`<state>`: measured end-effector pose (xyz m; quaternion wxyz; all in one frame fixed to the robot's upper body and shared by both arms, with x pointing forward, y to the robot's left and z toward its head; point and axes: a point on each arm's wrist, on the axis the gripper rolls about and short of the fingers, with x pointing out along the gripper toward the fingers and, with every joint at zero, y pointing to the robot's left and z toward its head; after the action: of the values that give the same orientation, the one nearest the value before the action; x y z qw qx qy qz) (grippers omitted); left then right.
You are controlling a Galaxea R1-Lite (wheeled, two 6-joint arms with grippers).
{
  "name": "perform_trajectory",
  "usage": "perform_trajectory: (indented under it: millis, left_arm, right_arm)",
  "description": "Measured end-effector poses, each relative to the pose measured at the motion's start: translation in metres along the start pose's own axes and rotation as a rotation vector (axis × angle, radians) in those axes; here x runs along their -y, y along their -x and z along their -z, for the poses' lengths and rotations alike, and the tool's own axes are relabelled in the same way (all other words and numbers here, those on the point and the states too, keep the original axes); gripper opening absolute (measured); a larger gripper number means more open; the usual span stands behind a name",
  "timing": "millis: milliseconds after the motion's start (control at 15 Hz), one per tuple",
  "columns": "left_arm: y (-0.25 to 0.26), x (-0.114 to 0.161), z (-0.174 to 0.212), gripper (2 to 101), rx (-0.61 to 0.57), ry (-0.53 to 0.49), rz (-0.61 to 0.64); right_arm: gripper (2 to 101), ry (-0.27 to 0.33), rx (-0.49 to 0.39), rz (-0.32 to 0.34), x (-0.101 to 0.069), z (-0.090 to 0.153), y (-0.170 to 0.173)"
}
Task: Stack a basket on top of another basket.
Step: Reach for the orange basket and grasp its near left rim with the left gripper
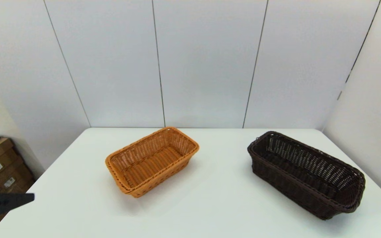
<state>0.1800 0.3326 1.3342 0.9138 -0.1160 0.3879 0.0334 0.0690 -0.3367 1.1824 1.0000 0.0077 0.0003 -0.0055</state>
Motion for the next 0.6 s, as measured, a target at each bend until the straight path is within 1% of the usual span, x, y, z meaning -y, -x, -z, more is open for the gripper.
perform_trajectory:
  millis: [133,267,400,600]
  left_arm:
    - [-0.034,0.013,-0.033,97.8,-0.14,0.105,-0.017]
    - [-0.066,0.03,-0.051,97.8,-0.244,0.19,-0.025]
    - [-0.096,0.049,-0.063,97.8,-0.325,0.269,-0.044]
    - [-0.138,0.067,-0.071,97.8,-0.411,0.345,-0.094]
  right_arm:
    - [97.3,0.0,0.0,0.0,0.0,0.0,0.0]
    - [97.3,0.0,0.0,-0.001,0.0,0.0,0.0]
    - [97.3,0.0,0.0,0.0,0.0,0.0,0.0]
    - [97.3,0.0,0.0,0.0,0.0,0.0,0.0]
